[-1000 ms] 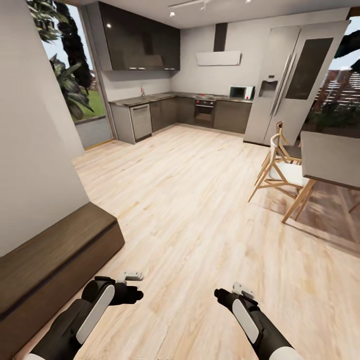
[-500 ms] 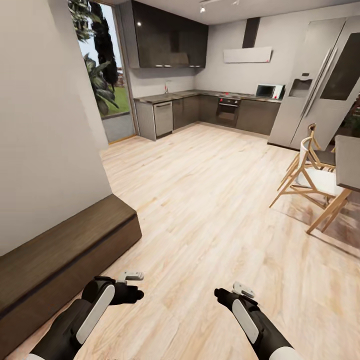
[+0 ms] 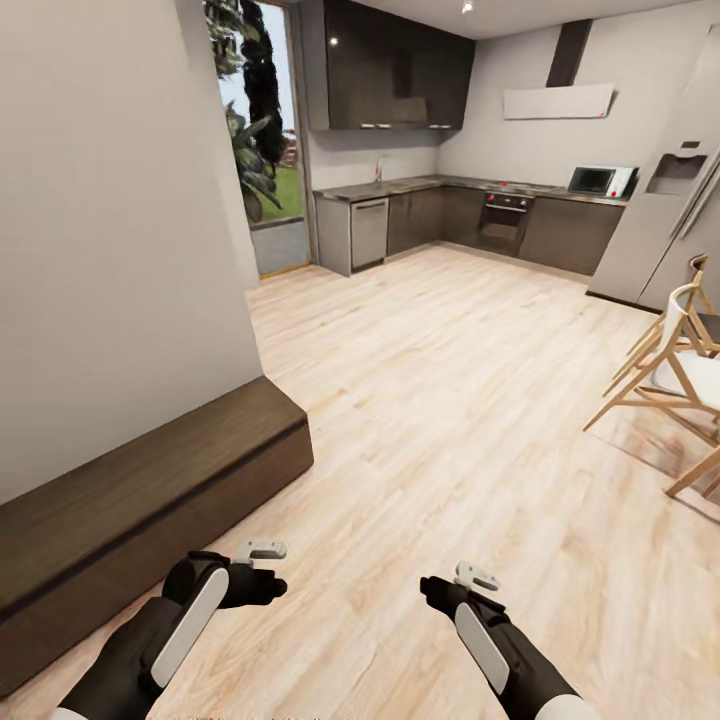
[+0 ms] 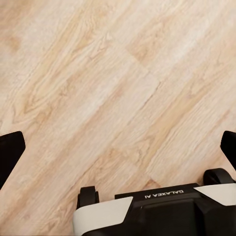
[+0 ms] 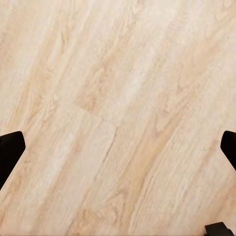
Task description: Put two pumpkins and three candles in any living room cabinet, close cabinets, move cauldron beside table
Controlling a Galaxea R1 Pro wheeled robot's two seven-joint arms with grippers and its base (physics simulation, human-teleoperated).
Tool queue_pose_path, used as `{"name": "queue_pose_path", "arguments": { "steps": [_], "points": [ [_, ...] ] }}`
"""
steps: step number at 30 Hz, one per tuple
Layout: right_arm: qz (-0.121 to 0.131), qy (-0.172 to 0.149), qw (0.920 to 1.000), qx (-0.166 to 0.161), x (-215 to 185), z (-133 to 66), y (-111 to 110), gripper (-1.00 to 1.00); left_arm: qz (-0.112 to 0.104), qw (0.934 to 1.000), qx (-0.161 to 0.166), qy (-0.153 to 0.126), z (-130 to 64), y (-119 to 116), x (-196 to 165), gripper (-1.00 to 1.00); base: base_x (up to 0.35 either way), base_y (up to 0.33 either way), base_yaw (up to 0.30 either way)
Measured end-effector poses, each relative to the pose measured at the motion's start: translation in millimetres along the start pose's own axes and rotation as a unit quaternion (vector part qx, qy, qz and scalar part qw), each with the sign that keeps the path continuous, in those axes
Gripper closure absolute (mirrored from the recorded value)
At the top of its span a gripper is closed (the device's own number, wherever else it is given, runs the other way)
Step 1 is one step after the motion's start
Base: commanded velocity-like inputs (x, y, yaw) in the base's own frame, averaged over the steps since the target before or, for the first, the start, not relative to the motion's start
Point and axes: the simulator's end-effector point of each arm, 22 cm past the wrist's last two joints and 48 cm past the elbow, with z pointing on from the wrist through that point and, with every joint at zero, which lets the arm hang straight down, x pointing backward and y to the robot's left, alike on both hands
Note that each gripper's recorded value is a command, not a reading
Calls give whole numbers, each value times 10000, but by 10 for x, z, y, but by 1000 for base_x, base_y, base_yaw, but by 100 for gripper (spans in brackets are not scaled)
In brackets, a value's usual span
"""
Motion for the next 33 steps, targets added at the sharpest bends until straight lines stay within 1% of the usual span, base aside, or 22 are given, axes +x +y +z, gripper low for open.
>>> {"name": "queue_pose_path", "arguments": {
  "steps": [8,33],
  "points": [
    [-41,15,10000,-6,33,20,9,-100,-11,10000,1,36,28,6,23,-100,0,-1,246],
    [-43,124,9999,28,138,87,-28,-100,-32,9998,18,171,123,9,113,-100,0,0,246]
  ]
}}
